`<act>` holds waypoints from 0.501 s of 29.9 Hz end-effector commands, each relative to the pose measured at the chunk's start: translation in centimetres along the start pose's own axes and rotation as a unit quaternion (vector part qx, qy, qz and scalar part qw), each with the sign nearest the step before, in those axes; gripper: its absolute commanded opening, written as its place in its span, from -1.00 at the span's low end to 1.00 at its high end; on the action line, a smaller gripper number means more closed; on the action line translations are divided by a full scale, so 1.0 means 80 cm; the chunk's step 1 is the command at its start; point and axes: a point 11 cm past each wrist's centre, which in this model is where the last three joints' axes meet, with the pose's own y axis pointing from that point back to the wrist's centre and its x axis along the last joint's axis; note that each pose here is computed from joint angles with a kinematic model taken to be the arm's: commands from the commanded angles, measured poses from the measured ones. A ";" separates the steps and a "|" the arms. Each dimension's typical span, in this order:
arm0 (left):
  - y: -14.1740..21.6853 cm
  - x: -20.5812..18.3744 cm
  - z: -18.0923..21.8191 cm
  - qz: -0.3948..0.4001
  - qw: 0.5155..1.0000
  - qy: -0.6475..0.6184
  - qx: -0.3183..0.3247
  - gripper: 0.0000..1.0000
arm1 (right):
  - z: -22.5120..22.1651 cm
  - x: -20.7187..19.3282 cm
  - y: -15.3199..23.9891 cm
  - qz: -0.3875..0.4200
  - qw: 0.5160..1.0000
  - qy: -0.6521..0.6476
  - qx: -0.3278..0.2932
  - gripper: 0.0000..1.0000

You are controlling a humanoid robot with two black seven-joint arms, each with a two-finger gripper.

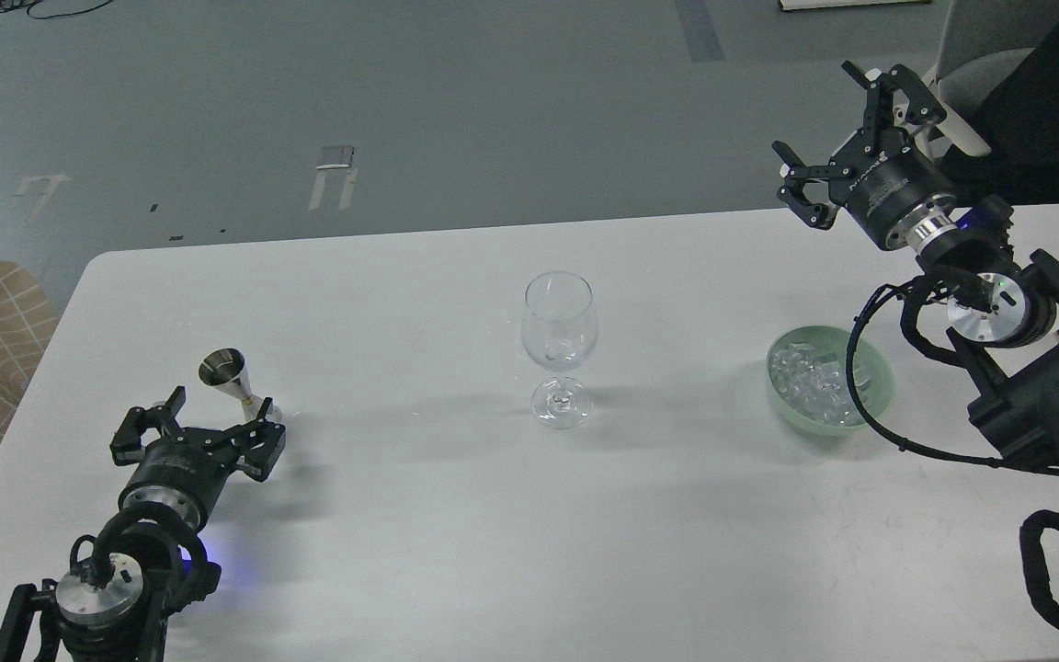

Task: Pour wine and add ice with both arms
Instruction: 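Close the left gripper around the metal jigger's base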

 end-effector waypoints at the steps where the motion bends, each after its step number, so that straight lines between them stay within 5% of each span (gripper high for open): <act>1: -0.006 0.000 0.003 -0.005 1.000 -0.005 -0.011 0.96 | 0.002 0.001 0.001 0.001 1.000 -0.001 -0.001 1.00; 15: -0.012 0.003 -0.010 -0.018 1.000 -0.020 0.003 0.93 | 0.001 0.002 0.001 0.003 1.000 -0.001 -0.001 1.00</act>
